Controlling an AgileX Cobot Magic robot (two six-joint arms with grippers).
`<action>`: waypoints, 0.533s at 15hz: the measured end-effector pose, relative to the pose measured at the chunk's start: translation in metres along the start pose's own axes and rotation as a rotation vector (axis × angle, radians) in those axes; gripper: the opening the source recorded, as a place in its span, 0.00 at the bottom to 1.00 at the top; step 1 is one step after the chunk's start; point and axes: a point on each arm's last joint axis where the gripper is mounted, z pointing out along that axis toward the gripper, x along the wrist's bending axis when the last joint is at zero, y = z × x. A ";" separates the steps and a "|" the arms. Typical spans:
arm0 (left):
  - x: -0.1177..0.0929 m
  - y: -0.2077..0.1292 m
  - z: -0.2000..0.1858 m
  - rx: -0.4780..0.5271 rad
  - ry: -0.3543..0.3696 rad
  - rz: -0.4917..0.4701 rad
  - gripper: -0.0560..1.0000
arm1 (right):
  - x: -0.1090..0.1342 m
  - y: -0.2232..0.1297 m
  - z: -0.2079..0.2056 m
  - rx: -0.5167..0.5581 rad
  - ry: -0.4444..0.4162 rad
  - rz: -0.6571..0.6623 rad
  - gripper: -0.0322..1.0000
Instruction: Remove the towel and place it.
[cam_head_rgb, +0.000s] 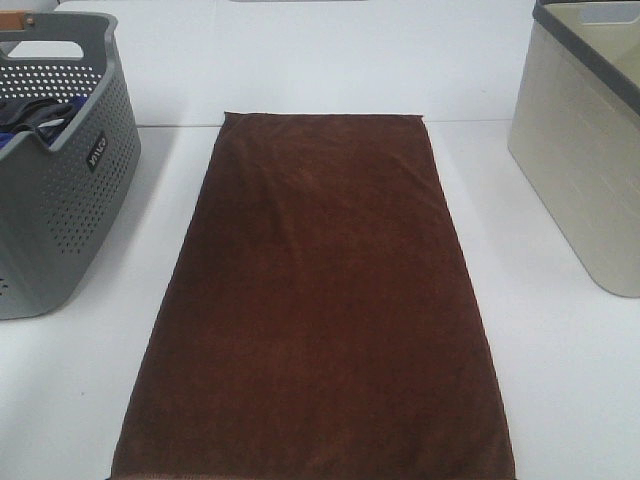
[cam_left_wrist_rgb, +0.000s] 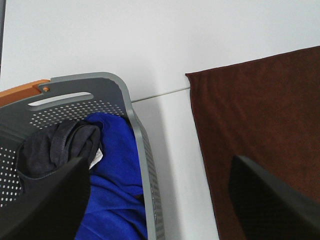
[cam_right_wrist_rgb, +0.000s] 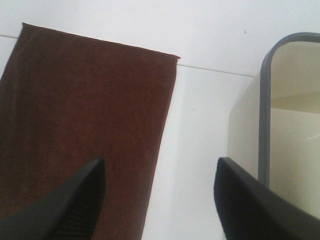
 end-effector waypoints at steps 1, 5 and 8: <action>0.004 -0.001 -0.014 -0.015 -0.002 -0.003 0.75 | 0.000 -0.001 -0.010 -0.014 0.012 -0.012 0.62; 0.018 -0.028 -0.067 -0.016 -0.004 -0.003 0.75 | -0.002 -0.022 -0.047 -0.003 0.019 -0.021 0.62; 0.031 -0.089 -0.112 0.041 -0.016 -0.006 0.75 | -0.001 -0.060 -0.074 0.053 0.052 -0.003 0.62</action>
